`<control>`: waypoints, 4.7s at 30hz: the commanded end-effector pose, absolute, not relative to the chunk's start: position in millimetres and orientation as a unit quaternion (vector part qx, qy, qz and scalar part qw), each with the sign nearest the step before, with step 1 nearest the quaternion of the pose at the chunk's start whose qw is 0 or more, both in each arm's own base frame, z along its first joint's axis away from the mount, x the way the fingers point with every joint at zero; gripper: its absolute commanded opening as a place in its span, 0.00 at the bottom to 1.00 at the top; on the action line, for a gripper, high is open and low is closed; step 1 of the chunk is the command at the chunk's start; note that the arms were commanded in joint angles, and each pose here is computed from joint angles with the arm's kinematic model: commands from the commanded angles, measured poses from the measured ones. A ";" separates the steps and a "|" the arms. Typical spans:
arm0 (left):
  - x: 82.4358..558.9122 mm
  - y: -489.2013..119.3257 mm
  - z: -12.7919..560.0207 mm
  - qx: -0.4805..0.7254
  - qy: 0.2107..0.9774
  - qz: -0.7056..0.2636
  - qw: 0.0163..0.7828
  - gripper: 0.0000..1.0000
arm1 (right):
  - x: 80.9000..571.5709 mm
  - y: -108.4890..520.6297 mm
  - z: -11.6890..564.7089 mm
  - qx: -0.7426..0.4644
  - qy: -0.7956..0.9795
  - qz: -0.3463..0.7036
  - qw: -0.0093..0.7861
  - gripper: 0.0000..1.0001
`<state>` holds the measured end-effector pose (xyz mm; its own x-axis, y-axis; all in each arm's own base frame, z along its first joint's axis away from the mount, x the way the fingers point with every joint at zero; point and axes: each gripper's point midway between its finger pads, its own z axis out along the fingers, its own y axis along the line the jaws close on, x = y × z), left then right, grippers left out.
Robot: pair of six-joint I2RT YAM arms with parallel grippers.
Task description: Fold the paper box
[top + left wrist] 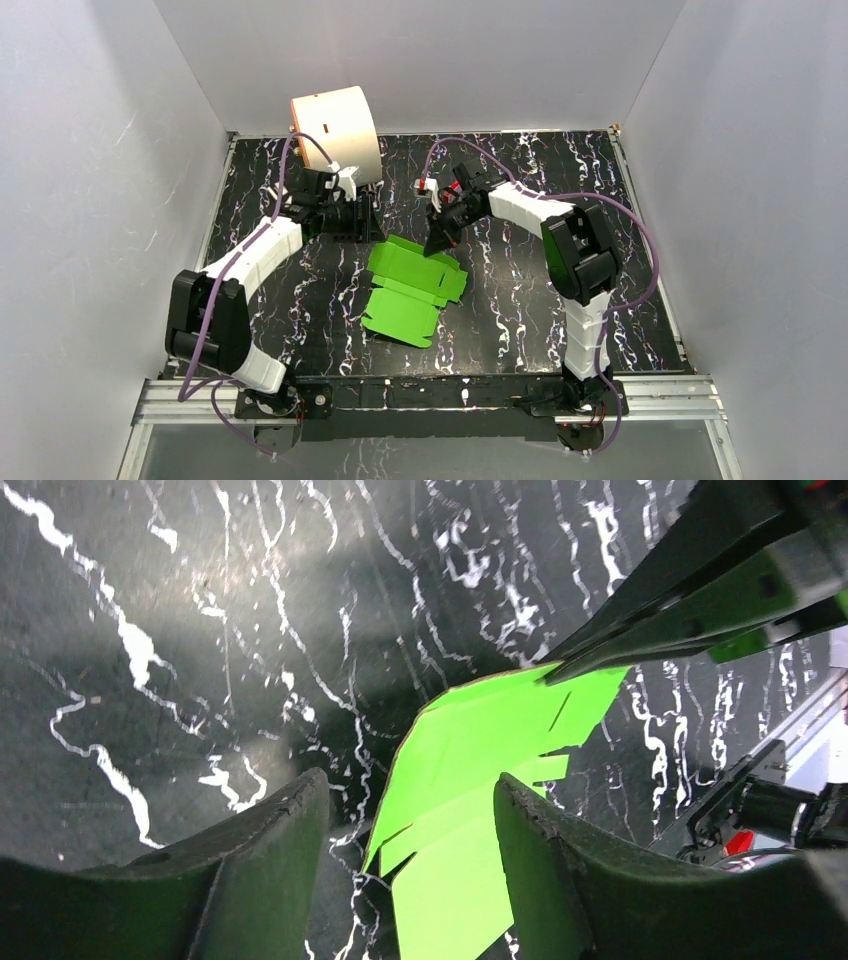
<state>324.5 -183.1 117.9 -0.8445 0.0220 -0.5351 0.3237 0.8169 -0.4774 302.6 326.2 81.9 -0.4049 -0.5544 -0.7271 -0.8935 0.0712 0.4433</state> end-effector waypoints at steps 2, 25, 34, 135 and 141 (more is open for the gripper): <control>332.8 -204.5 156.5 0.136 0.884 -0.338 0.293 0.60 | 307.0 329.8 119.9 -0.526 0.682 0.455 0.227 0.00; 340.2 -213.0 117.6 0.273 0.856 -0.316 0.304 0.51 | 299.2 332.2 131.9 -0.532 0.662 0.477 0.226 0.00; 338.1 -201.7 98.3 0.286 0.868 -0.269 0.304 0.38 | 300.6 333.2 142.1 -0.534 0.655 0.477 0.240 0.00; 298.5 -206.9 143.8 -0.023 0.863 -0.245 0.442 0.44 | 324.7 316.8 154.3 -0.520 0.724 0.276 0.359 0.00; 297.7 -185.8 125.7 -0.065 0.852 -0.232 0.466 0.58 | 320.0 316.9 149.6 -0.531 0.722 0.273 0.349 0.00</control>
